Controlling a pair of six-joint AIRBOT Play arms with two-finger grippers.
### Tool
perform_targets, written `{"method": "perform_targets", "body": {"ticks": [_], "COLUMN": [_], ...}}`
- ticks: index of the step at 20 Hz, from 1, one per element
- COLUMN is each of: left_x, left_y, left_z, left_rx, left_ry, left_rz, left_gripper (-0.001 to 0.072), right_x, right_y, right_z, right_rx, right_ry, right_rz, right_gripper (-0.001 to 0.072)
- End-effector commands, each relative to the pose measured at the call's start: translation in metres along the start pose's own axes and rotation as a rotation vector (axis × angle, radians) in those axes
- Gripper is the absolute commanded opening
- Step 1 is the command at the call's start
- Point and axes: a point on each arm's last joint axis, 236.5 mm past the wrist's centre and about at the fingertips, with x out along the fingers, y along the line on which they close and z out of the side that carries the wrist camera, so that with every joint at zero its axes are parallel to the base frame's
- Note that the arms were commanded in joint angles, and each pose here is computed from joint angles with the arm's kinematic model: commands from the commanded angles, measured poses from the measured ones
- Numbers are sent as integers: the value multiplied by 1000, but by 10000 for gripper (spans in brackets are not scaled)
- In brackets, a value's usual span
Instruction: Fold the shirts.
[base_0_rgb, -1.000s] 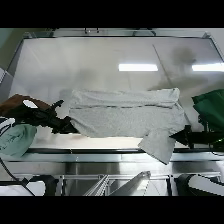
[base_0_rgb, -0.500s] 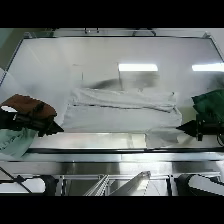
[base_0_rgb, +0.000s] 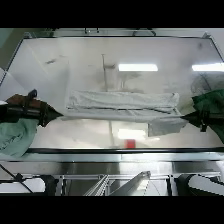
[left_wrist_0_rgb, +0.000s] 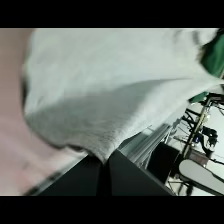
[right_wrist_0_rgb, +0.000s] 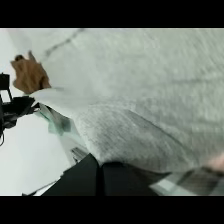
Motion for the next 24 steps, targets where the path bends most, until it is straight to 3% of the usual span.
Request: {"method": "perform_targets", "body": {"ticks": [1,5,12,13,14,15,16,18,19,20,21,22,24], "left_x": [-14,-14,48,56,62,66,65,56,47,37,27,19,12], "left_y": [-68,-86,-39,-33,-28,-25,-26,-36,-42,-49,-55,-59,-68], "left_z": [52,98,145,147,147,146,144,140,142,144,148,153,159], "left_rx": [183,228,133,99,77,70,65,69,71,79,89,93,107], "left_ry": [-111,-134,-8,19,43,73,100,153,155,151,141,119,97], "left_rz": [-50,-33,-52,-57,-63,-73,-85,-102,-101,-99,-95,-90,-83], "left_gripper": [19,19,1,1,3,25,216,446,623,718,718,718,659], "right_x": [5,20,62,69,74,76,71,51,40,30,22,19,25], "right_y": [28,31,14,6,-2,-7,-7,2,1,-9,-24,-39,-54], "right_z": [39,89,152,151,150,149,150,149,149,150,152,152,147], "right_rx": [-68,-141,-228,-231,-234,-229,-232,-314,-344,-347,-333,-321,-305], "right_ry": [-122,-223,-282,-264,-249,-238,-238,-207,-186,-170,-157,-148,-109], "right_rz": [63,0,-29,-34,-39,-43,-44,-45,-73,-136,-210,-277,-318], "right_gripper": [12,12,20,44,185,239,247,450,466,473,596,668,668]}}
